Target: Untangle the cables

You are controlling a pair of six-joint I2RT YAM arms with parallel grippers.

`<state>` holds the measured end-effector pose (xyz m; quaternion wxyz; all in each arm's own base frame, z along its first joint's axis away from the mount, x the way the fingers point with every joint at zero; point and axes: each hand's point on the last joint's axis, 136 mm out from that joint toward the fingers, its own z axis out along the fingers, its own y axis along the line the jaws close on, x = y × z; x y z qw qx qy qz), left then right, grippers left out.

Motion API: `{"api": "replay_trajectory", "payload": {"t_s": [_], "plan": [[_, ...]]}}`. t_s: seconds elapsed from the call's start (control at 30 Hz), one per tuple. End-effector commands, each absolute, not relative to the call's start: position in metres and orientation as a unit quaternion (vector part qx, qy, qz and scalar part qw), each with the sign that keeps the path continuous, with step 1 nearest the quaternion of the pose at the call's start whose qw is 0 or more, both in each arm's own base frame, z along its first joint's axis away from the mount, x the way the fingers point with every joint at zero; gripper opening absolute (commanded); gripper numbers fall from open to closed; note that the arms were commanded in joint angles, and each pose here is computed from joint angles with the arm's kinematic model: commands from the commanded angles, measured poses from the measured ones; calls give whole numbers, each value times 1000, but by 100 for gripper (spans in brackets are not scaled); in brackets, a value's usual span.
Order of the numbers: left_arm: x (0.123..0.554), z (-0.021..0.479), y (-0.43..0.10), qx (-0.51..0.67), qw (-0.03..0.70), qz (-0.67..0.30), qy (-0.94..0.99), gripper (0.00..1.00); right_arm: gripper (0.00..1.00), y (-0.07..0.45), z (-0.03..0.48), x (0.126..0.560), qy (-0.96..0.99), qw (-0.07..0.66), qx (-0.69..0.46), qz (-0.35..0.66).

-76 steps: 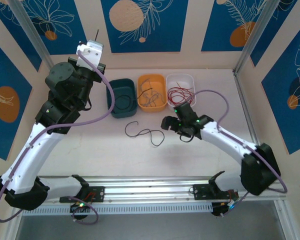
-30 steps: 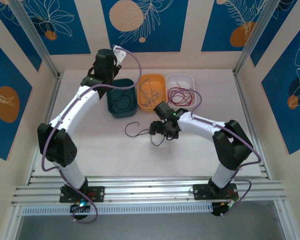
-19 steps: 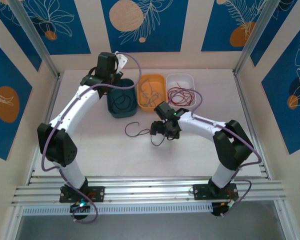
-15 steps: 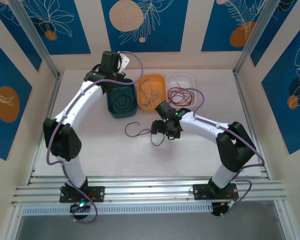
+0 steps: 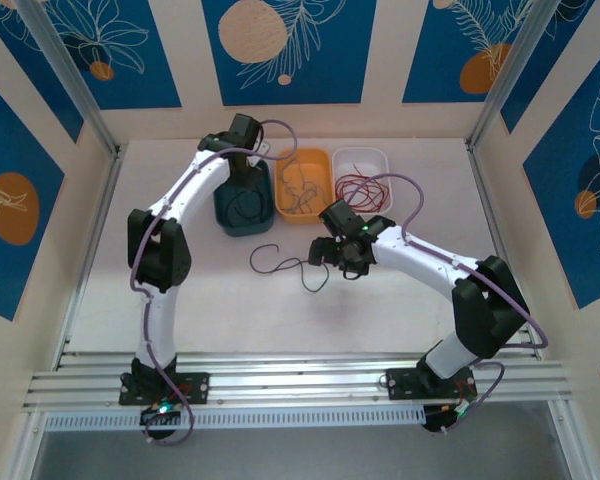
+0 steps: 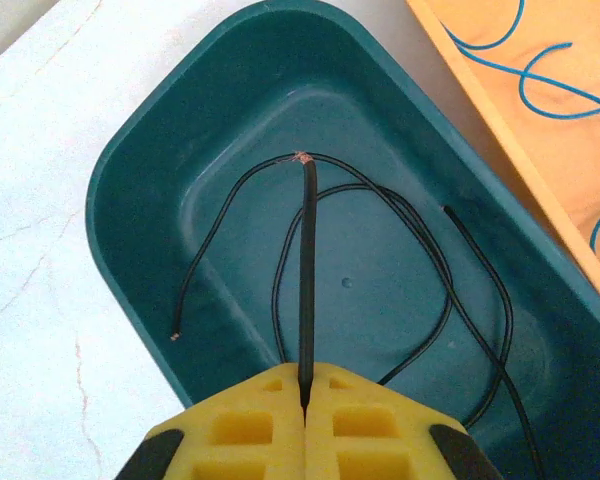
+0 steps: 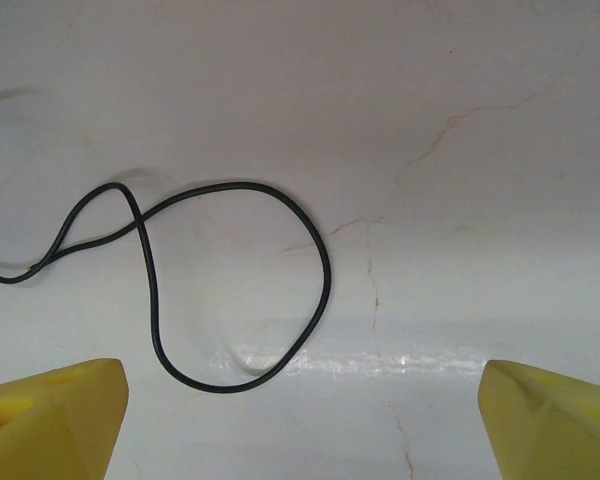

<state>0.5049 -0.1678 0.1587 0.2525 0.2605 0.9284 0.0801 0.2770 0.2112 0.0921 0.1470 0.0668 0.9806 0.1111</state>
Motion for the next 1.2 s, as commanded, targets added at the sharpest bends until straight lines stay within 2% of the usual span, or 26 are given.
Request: {"api": "replay_trajectory", "payload": {"t_s": [0.0, 0.57, 0.77, 0.83, 1.17], "plan": [[510, 153, -161, 243, 240, 69, 937, 0, 91, 204, 89, 272, 982, 140, 79, 103], [536, 115, -159, 300, 247, 33, 921, 0, 91, 203, 90, 269, 982, 137, 81, 100], [538, 100, -156, 299, 237, 31, 924, 6, 91, 204, 93, 269, 982, 138, 79, 98], [538, 95, -155, 301, 234, 31, 924, 10, 91, 203, 94, 269, 983, 139, 78, 95], [538, 100, -154, 293, 240, 31, 925, 57, 91, 201, 95, 268, 983, 141, 79, 91]]}}
